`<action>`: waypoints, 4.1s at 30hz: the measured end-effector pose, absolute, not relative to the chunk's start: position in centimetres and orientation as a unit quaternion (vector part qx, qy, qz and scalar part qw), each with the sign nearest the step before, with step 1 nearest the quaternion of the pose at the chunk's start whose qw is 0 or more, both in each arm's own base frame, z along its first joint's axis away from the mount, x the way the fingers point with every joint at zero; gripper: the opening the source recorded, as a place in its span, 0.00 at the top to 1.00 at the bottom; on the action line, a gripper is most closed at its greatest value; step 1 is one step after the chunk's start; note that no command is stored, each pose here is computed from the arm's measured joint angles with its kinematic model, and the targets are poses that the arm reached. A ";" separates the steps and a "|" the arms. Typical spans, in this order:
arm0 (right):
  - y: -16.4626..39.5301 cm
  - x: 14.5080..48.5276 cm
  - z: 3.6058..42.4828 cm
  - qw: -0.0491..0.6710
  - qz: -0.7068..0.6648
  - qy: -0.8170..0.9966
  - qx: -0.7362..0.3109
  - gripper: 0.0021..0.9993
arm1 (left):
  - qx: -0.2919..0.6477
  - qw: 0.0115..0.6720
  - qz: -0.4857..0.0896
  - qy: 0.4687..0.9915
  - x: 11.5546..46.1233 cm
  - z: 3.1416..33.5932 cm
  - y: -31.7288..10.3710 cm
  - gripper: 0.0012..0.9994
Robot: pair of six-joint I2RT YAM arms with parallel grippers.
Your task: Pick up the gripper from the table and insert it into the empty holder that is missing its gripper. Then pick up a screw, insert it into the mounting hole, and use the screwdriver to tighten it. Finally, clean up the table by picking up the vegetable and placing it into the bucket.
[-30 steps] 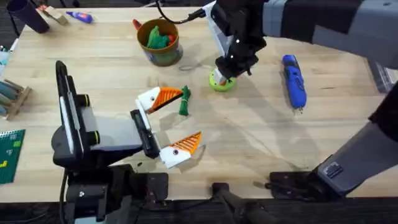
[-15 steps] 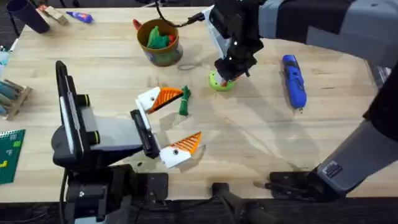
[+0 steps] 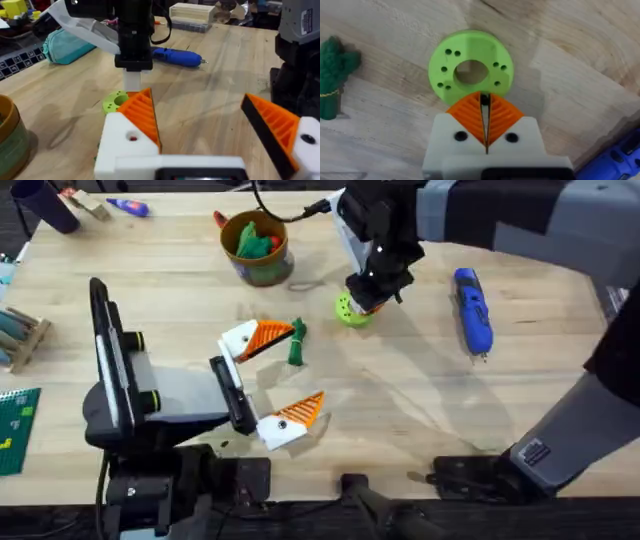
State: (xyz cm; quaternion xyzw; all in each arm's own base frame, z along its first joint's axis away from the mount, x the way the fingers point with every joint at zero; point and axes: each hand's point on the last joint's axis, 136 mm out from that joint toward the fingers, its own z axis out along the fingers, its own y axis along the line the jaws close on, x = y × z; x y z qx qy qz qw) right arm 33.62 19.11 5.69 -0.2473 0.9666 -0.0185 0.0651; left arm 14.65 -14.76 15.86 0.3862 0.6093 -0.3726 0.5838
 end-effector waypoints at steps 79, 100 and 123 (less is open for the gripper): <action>37.1 21.0 26.7 0.218 0.178 0.739 -0.611 1.00 | 0.386 0.584 -0.373 0.609 14.7 15.9 -14.8 0.01; 37.9 20.0 24.1 0.178 0.169 0.737 -0.630 1.00 | 0.386 0.584 -0.373 0.609 14.7 15.9 -14.8 0.01; 37.8 19.9 25.4 0.210 0.094 0.722 -0.653 1.00 | 0.386 0.584 -0.373 0.609 14.7 15.9 -14.8 0.01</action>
